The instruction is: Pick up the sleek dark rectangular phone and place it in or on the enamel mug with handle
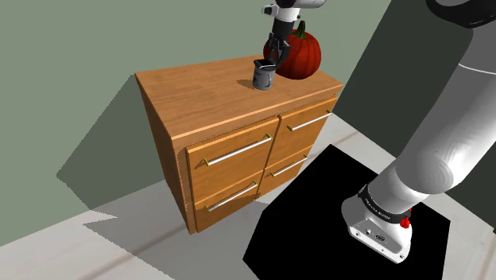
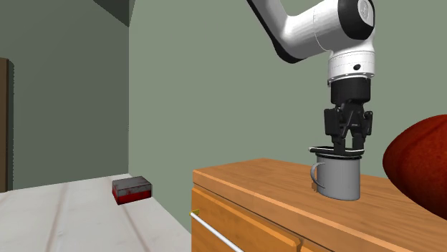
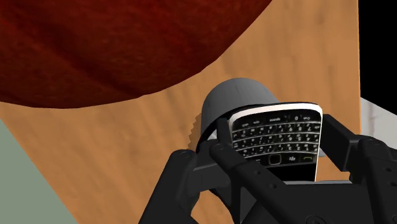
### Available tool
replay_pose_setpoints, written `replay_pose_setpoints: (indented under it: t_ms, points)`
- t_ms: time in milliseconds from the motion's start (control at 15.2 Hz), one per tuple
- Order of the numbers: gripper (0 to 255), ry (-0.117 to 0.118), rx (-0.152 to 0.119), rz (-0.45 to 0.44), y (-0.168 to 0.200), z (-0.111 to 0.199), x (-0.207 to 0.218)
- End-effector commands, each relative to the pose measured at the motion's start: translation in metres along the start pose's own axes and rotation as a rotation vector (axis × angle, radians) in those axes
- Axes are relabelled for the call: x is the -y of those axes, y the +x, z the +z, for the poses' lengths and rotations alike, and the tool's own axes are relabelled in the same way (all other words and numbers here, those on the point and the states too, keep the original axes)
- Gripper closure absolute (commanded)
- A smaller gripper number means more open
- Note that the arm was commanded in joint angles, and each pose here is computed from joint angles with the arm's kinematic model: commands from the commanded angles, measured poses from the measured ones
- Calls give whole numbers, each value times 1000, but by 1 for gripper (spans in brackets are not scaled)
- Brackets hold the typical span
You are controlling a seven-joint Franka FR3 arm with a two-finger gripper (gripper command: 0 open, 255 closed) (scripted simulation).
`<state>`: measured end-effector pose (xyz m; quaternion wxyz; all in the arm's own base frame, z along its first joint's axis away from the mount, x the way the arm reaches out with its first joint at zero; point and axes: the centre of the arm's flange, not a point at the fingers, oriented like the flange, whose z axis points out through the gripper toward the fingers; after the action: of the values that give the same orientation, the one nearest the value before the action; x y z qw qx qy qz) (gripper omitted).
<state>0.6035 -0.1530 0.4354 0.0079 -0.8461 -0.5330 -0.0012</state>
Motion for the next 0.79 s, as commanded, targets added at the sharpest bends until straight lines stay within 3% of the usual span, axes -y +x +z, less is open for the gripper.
replay_pose_setpoints:
  t_ms: [0,198,264,594,726]
  points:
    - [255,0,0,0,0,0,0]
    - [255,0,0,0,0,0,0]
    - [0,0,0,0,0,0,0]
    - [0,0,0,0,0,0,0]
    - [0,0,0,0,0,-26,0]
